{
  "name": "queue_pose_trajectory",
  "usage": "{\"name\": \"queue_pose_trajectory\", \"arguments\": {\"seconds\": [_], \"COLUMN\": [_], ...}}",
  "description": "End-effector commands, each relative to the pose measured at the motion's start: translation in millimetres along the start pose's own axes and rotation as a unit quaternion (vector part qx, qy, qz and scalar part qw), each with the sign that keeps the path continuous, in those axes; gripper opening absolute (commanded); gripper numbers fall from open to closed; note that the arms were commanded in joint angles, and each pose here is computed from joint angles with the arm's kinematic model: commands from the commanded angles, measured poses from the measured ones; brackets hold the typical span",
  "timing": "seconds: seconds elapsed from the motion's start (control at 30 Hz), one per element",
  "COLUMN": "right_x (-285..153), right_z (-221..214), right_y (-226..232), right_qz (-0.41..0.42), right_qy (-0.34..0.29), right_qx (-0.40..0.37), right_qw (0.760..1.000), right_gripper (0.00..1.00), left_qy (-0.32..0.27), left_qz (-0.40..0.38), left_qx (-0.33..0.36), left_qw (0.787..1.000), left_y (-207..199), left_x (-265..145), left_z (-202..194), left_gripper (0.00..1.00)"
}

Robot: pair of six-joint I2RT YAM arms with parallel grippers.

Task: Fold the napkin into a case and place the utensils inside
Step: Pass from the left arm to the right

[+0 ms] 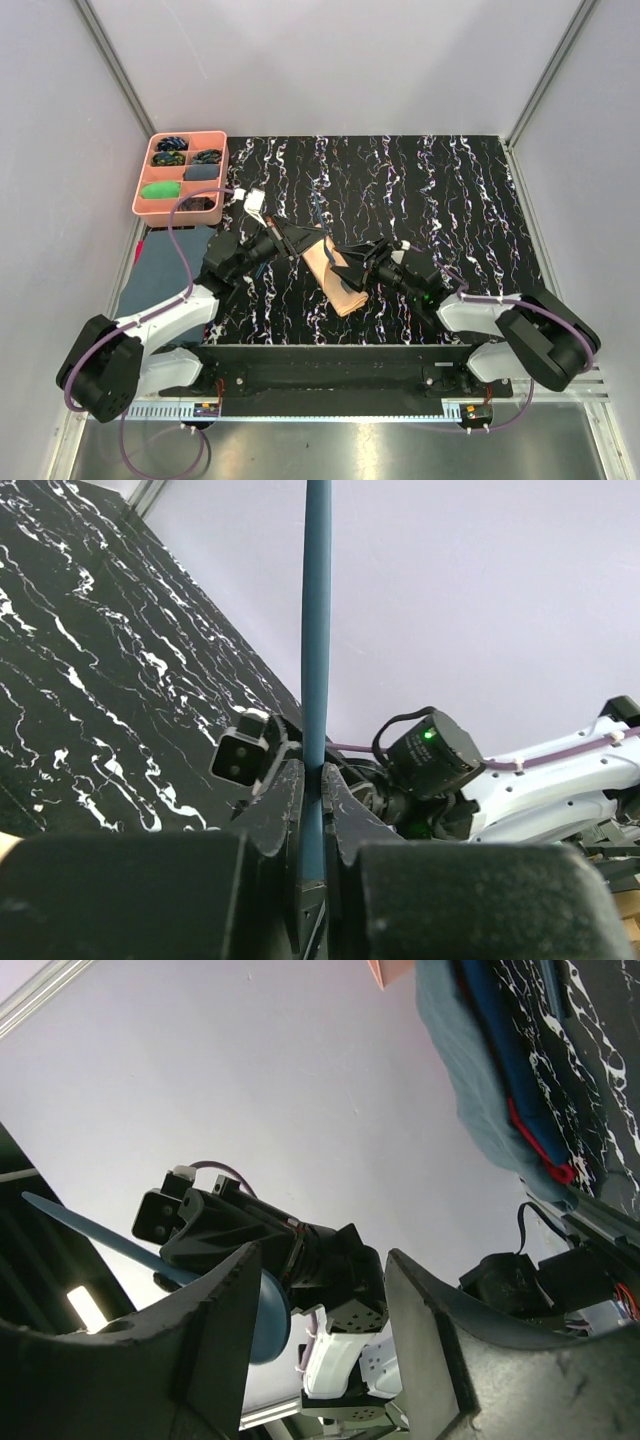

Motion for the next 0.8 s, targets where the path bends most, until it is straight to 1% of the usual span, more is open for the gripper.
{"name": "queue_pose_trajectory", "arguments": {"seconds": [0.0, 0.07, 0.33, 0.47, 0.5, 0.6, 0.73, 0.77], "right_x": [2.3, 2.3, -2.3, -2.3, -2.0, -3.1, -3.0, -3.1], "right_z": [-13.7, -14.3, -18.2, -19.6, -19.5, -21.7, -23.2, -23.8], "right_y": [30.5, 30.1, 31.1, 32.1, 32.2, 33.2, 33.3, 32.4], "right_qz": [0.066, 0.066, 0.069, 0.071, 0.073, 0.079, 0.08, 0.078], "right_qy": [0.053, 0.058, 0.063, 0.067, 0.069, 0.078, 0.081, 0.082], "right_qx": [0.037, 0.043, 0.052, 0.056, 0.057, 0.064, 0.071, 0.071], "right_qw": [0.996, 0.995, 0.994, 0.994, 0.993, 0.992, 0.991, 0.991], "right_gripper": [0.58, 0.57, 0.58, 0.57, 0.56, 0.47, 0.41, 0.32], "left_qy": [-0.031, -0.032, -0.033, -0.041, -0.039, -0.038, -0.036, -0.039], "left_qz": [-0.027, -0.027, -0.023, -0.028, -0.028, -0.023, -0.019, -0.022], "left_qx": [0.028, 0.029, 0.034, 0.033, 0.03, 0.031, 0.033, 0.034], "left_qw": [0.999, 0.999, 0.999, 0.998, 0.998, 0.999, 0.999, 0.998], "left_y": [-10.2, -9.2, -2.4, -1.7, -0.7, 1.8, 5.4, 5.1], "left_x": [1.2, 1.5, 6.5, 10.3, 11.6, 12.0, 12.3, 12.3], "left_z": [7.8, 7.4, 5.4, 7.5, 6.5, 4.3, 2.0, 2.3], "left_gripper": [0.0, 0.0, 0.0, 0.0, 0.0, 0.0, 0.0, 0.0]}}
Point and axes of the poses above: each gripper's point midway between its finger pads, its own x axis out along the fingers, its own y axis along the line the jaws close on, z = x × y, the point moved 7 cm from there along -x, back along the fingers, and after that the axes turned 2 degrees about x, right-handed, at the moved point
